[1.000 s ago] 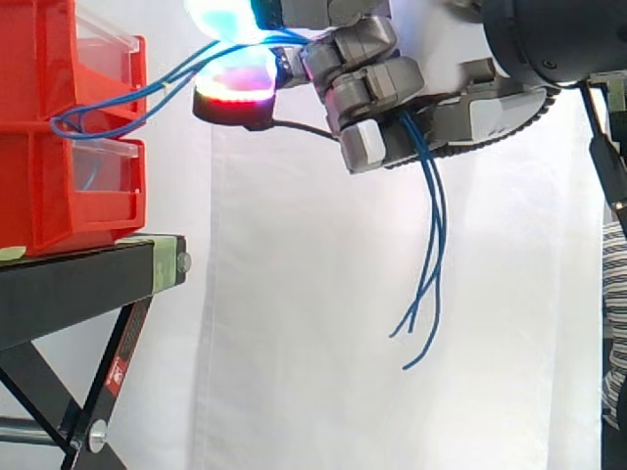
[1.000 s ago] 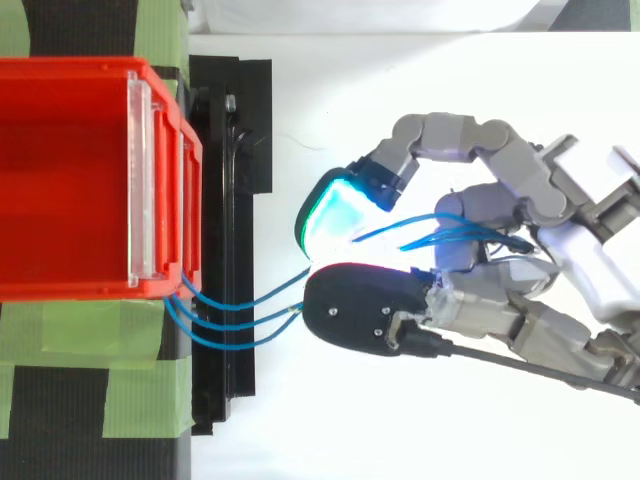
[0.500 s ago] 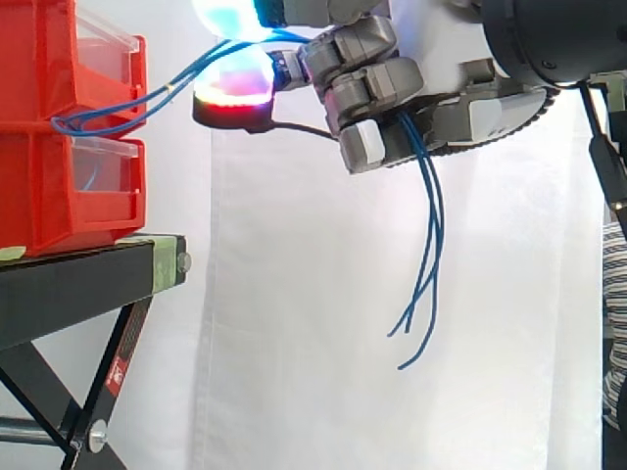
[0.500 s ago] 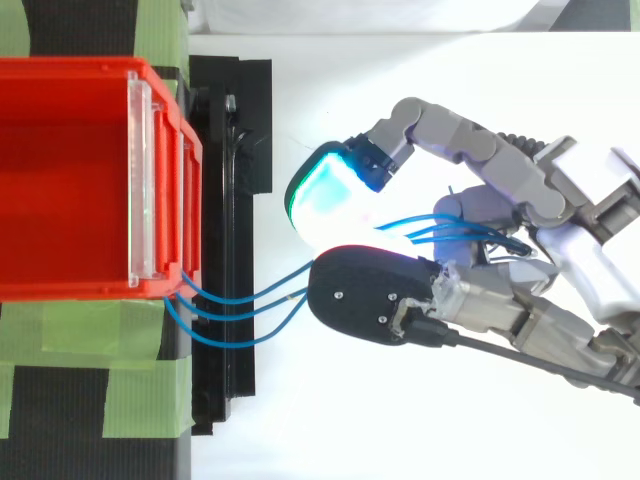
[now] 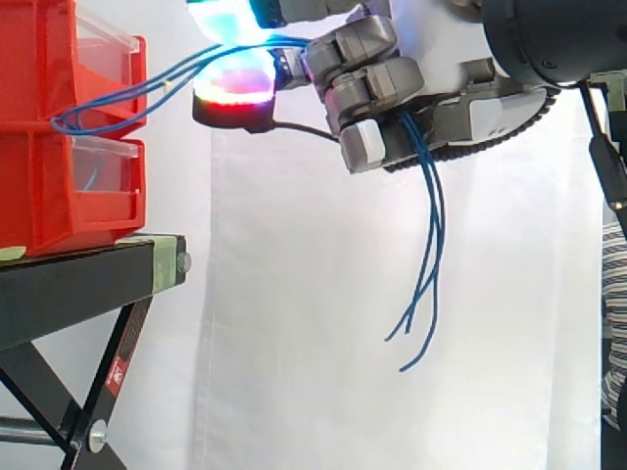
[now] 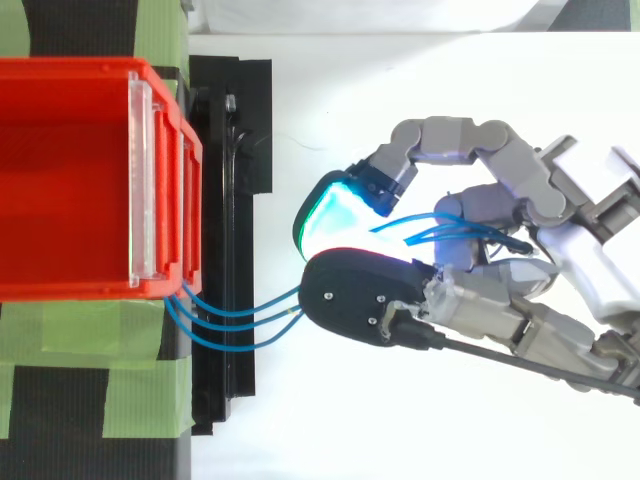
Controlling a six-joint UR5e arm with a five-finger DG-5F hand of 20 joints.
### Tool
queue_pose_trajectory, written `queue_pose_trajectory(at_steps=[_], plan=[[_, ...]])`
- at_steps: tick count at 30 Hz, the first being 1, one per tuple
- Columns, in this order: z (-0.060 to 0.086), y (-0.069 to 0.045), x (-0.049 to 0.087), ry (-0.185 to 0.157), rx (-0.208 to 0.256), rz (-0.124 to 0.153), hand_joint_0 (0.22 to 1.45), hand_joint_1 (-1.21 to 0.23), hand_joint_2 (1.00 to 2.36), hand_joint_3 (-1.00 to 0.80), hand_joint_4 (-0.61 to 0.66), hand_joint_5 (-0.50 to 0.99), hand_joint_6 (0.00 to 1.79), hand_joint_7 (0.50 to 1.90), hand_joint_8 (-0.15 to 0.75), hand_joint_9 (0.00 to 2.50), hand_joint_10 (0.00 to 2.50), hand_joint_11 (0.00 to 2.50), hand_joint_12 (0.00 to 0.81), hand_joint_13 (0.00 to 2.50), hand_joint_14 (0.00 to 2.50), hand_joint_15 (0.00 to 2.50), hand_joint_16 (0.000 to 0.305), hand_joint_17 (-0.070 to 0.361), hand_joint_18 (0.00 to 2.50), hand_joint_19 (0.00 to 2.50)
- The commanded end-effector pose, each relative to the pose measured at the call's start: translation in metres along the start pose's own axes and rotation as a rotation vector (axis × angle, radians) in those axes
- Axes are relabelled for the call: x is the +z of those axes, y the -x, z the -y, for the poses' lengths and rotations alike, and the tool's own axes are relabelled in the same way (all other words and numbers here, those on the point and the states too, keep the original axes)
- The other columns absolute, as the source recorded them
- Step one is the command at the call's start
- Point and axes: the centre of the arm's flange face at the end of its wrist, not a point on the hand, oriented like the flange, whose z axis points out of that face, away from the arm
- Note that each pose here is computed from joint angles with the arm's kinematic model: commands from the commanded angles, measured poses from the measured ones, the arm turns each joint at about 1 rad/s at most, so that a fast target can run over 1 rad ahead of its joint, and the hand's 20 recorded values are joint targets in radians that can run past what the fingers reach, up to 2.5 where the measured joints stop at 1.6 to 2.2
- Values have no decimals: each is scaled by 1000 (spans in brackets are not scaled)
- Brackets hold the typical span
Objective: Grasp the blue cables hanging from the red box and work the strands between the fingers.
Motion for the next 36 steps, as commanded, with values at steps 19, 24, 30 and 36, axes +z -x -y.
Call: queue_pose_trajectory(at_steps=[19, 24, 30, 36], plan=[[-1, 0, 0, 1, 3, 1, 1087, -613, 1023, 67, 269, -104, 1323, 1043, 384, 987, 2500, 2500, 419, 1081, 2500, 1644, 46, 104, 1462, 1184], [-1, 0, 0, 1, 3, 1, 1104, -615, 1020, 98, 256, -104, 1378, 1039, 384, 987, 2500, 2500, 419, 1081, 2500, 1644, 46, 104, 1462, 1184], [0, 0, 0, 1, -37, 0, 1104, -611, 1019, 127, 260, -100, 1394, 1040, 384, 987, 2500, 2500, 419, 1081, 2500, 1644, 46, 104, 1462, 1184], [2, 2, -1, -4, -71, -7, 1107, -610, 1018, 123, 261, -99, 1394, 1042, 384, 987, 2500, 2500, 419, 1081, 2500, 1644, 46, 104, 1462, 1184]])
